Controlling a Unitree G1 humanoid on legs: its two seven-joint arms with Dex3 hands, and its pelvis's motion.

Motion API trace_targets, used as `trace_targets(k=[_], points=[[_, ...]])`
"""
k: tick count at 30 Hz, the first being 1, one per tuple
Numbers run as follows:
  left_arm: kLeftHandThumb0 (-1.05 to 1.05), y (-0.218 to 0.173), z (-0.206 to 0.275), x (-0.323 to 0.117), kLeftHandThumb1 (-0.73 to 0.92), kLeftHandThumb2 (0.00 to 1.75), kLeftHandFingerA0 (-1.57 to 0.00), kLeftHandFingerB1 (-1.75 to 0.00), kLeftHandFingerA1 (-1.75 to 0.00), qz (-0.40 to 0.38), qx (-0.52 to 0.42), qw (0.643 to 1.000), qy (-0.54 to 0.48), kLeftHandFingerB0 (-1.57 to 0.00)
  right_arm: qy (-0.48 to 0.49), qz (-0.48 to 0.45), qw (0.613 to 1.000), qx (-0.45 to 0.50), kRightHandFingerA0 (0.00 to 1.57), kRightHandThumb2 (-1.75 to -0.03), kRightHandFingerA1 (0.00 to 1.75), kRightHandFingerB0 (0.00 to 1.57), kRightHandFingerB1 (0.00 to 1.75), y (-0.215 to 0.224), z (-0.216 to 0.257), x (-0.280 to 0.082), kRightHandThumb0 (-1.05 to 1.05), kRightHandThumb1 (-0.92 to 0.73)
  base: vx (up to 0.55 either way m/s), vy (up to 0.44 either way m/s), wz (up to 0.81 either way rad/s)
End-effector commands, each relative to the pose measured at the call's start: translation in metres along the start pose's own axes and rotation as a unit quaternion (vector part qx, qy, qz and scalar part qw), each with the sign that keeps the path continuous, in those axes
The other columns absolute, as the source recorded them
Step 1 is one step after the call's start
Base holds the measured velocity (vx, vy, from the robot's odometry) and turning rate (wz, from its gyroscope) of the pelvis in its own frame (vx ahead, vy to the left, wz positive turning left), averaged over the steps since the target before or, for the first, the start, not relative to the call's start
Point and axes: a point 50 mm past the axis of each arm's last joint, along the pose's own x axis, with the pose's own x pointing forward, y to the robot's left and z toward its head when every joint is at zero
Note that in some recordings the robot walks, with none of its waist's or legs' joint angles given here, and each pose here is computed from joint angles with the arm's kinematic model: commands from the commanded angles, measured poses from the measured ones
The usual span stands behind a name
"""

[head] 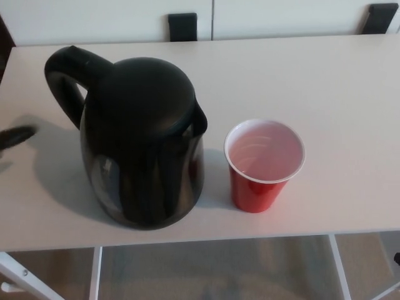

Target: The robot walk towards a table in front and uses its left hand to pick up the pot from the base and pour water to the cup on the right hand side

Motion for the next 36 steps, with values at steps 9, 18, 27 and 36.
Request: trace_targets(k=[9, 18, 27, 36], points=[[-0.51, 0.053, -0.101, -0.144, 0.34, 0.70, 0.00, -0.21, -0.09, 0.099, -0.221, 0.970, -0.001, 0.00, 0.053, -0.009, 0.998, -0.016, 0.56, -0.55, 0.51, 0.48, 0.45, -0.016, -0.035, -0.016, -0.14, -0.55, 0.00, 0.000, 0.00], [-0.38, 0.013, -0.213, -0.223, 0.36, 0.76, 0.00, -0.29, -0.43, 0.332, -0.298, 0.878, 0.172, 0.00, 0.075, -0.018, 0.997, -0.026, 0.54, -0.56, 0.49, 0.47, 0.44, -0.023, -0.052, -0.025, -0.14, -0.58, 0.00, 0.000, 0.00], [-0.49, -0.054, -0.246, -0.211, 0.57, 0.58, -0.17, -0.32, -0.36, 0.148, -0.263, 0.897, 0.324, -0.26, 0.097, -0.029, 0.995, -0.008, 0.55, -0.56, 0.50, 0.48, 0.45, -0.027, -0.070, -0.034, -0.13, -0.57, 0.00, 0.000, 0.00], [-0.53, -0.081, -0.224, -0.163, 0.55, 0.57, -0.25, -0.30, -0.36, -0.024, -0.153, 0.938, 0.310, -0.24, 0.099, -0.036, 0.994, 0.003, 0.57, -0.56, 0.52, 0.52, 0.47, -0.026, -0.068, -0.030, -0.13, -0.56, 0.00, 0.000, 0.00]])
